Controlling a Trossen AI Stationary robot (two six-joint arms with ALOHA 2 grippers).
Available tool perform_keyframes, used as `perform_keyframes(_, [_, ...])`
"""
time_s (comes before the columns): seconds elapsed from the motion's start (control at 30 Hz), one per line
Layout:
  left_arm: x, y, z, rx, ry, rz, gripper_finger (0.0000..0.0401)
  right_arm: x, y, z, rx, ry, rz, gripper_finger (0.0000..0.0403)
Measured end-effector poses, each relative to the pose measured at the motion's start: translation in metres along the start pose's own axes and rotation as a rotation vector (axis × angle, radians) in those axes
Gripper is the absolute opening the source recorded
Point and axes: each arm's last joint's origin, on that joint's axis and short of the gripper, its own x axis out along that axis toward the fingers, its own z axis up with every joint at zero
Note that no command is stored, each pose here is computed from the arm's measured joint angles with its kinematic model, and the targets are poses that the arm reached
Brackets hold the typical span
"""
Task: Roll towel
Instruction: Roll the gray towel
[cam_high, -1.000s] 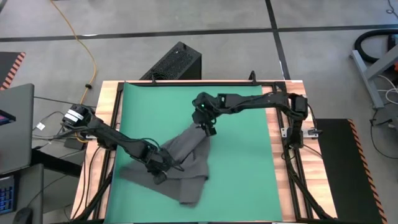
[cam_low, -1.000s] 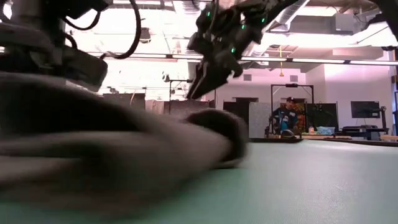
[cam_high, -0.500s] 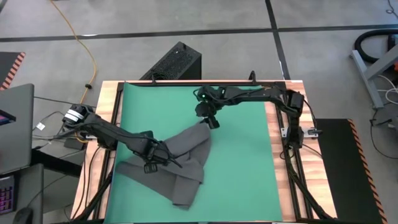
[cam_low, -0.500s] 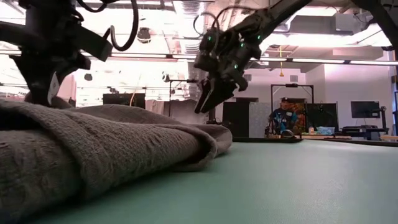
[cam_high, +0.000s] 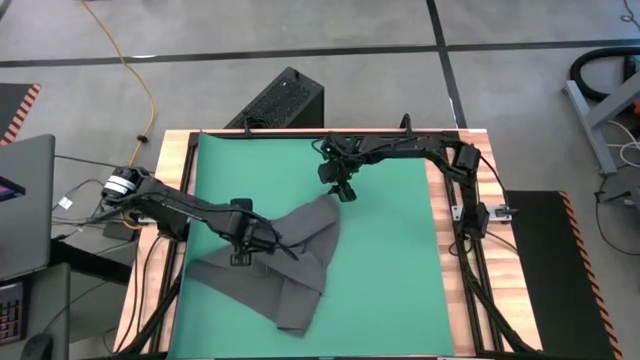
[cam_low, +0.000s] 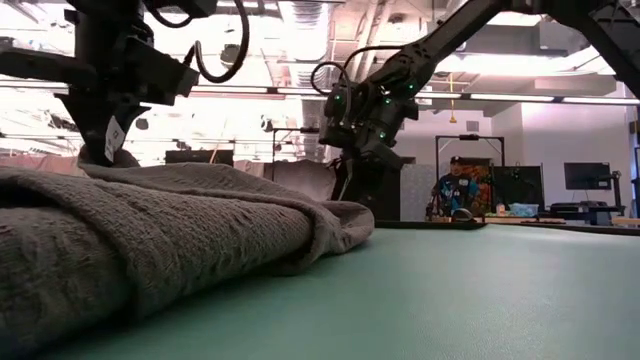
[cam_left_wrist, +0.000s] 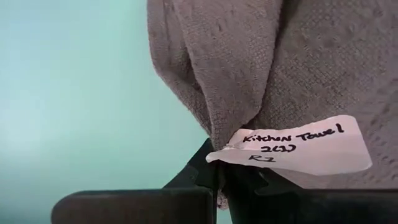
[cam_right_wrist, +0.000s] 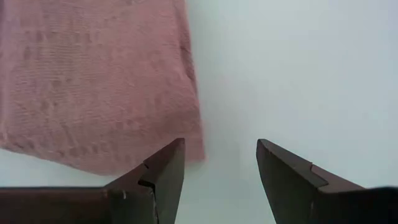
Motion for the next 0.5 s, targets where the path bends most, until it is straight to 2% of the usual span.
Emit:
perform_keyframes(0.17, [0.001, 0.004, 0.001, -0.005, 0.003, 0.0, 0.0, 0.012, 0.002, -0.005, 0.059, 0.029, 0.032, 0.0219])
perform_keyframes(0.33, [0.001, 0.007, 0.002, 0.014, 0.001, 0.005, 0.0, 0.017, 0.01, -0.001, 0.047, 0.043, 0.055, 0.0219])
perform_keyframes(0.5, [0.002, 0.011, 0.004, -0.002, -0.015, 0.026, 0.0, 0.023, 0.016, 0.003, 0.028, 0.067, 0.024, 0.0207])
